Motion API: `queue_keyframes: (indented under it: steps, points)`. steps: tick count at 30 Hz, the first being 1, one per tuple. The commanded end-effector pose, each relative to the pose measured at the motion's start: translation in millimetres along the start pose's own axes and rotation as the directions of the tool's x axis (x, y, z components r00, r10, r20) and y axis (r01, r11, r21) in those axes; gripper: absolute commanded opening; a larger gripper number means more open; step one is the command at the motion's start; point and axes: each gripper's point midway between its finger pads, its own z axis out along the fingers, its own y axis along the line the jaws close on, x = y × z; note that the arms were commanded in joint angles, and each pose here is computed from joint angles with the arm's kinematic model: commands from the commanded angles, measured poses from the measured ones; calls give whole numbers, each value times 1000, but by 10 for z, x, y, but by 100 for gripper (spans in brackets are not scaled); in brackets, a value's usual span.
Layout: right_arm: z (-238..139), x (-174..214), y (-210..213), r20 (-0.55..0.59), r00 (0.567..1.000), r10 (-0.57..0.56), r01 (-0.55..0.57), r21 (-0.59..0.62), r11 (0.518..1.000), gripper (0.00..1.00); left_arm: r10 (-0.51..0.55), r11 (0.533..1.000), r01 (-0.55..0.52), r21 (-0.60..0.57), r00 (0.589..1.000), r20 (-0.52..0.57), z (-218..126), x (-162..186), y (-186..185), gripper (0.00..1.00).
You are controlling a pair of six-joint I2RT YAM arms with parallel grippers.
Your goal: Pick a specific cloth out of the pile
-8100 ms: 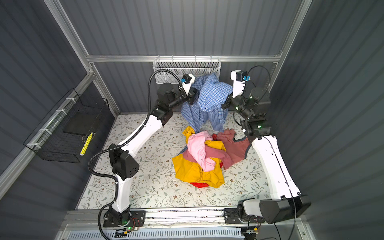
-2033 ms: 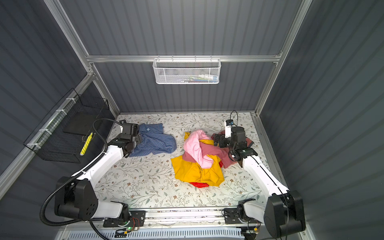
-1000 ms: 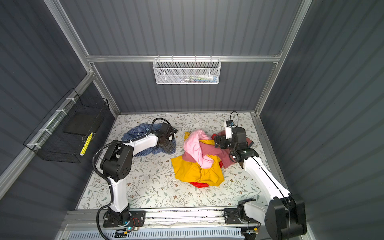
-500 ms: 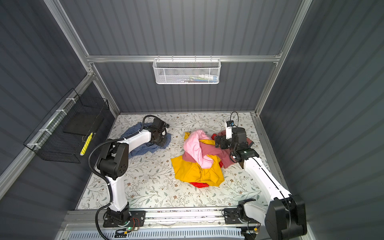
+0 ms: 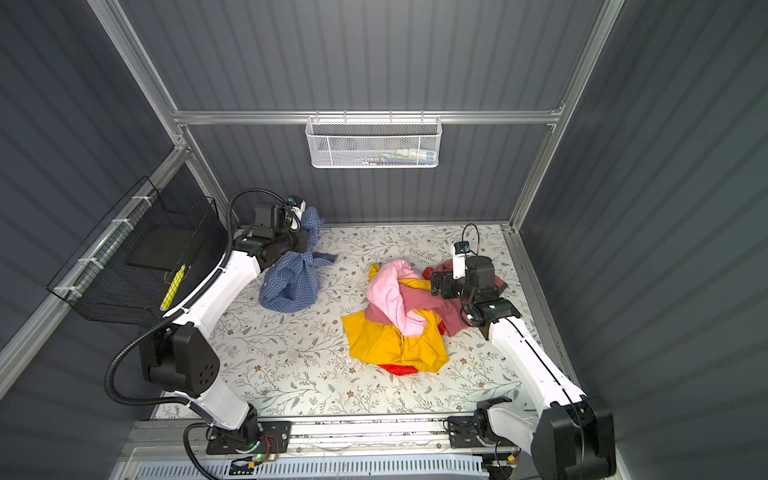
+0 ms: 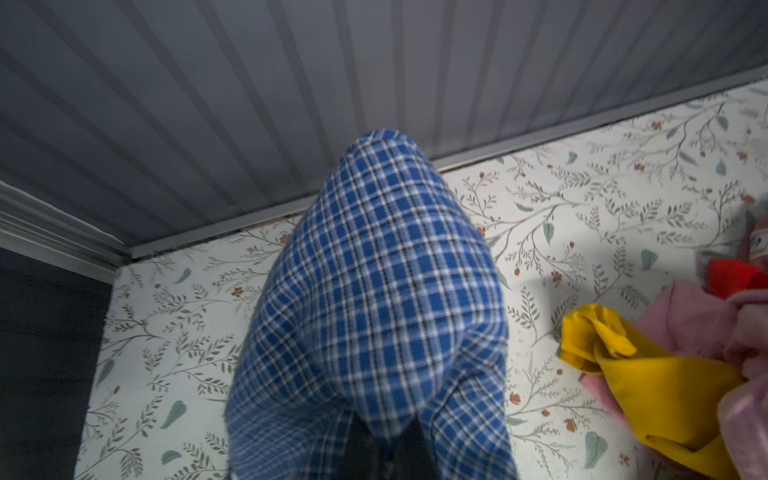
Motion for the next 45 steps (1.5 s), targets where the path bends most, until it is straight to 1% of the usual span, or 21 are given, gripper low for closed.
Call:
queue_keyframes:
  steps: [1,4,6,8,10,14,16,17,20,22,24,26,29,35,38,40,41,43,45]
  points:
    - [-17,2,-31,11,1000,-3,3,13,1000,99,-87,996,88,-3,992,90,-118,-174,205,0]
    - [-9,20,-33,11,1000,-5,5,13,1000,99,-132,989,137,-55,988,83,-80,-39,463,0]
    - [-90,-43,-23,40,999,-6,6,11,1000,99,-165,981,170,-91,984,64,-22,101,608,0]
    - [-95,-33,-27,39,999,-8,7,15,1000,99,-197,968,198,-153,980,27,73,376,774,0]
    - [-99,-26,-31,39,999,-6,6,16,1000,99,-194,955,188,-230,981,-5,138,559,914,0]
    - [-104,-19,-31,38,999,-6,5,16,1000,99,-168,931,120,-345,979,-112,272,935,1082,0]
    - [-98,-21,-28,38,999,-3,3,13,1000,99,-163,915,100,-390,978,-132,286,1055,1149,0]
    - [-95,-17,-25,37,999,-2,2,12,1000,99,-163,904,92,-417,977,-137,285,1103,1186,0]
    - [-87,-27,-22,37,999,1,-2,10,1000,99,-178,839,78,-539,974,-137,209,1207,1383,0]
    - [-84,-26,-18,35,999,1,-1,8,1000,99,-176,802,58,-595,974,-143,172,1236,1487,0]
    - [-84,-35,-14,36,999,2,-2,6,1000,99,-164,796,33,-605,973,-162,208,1250,1515,0]
    - [-81,-34,-17,37,999,4,-5,7,1000,99,-165,795,3,-606,963,-212,297,1339,1525,0]
    - [-71,-14,-24,30,1000,5,-5,10,1000,99,-177,780,-43,-624,941,-287,440,1581,1557,0]
    - [-75,24,-52,19,1000,-9,8,27,1000,99,-196,757,-105,-645,905,-377,581,1955,1582,0]
    - [-58,47,-64,11,1000,-7,7,31,999,99,-201,751,-149,-643,876,-438,673,2141,1592,0]
    - [-50,56,-67,9,1000,-6,6,32,999,99,-205,755,-156,-637,866,-456,714,2207,1581,0]
    - [-47,60,-68,9,1000,-6,6,33,999,99,-210,764,-145,-628,865,-455,732,2220,1559,0]
    - [-49,68,-74,7,1000,-8,8,36,999,99,-211,780,-122,-614,873,-441,738,2187,1520,0]
    - [-48,76,-80,8,1000,-12,11,40,999,99,-213,781,-108,-615,880,-425,706,2142,1516,0]
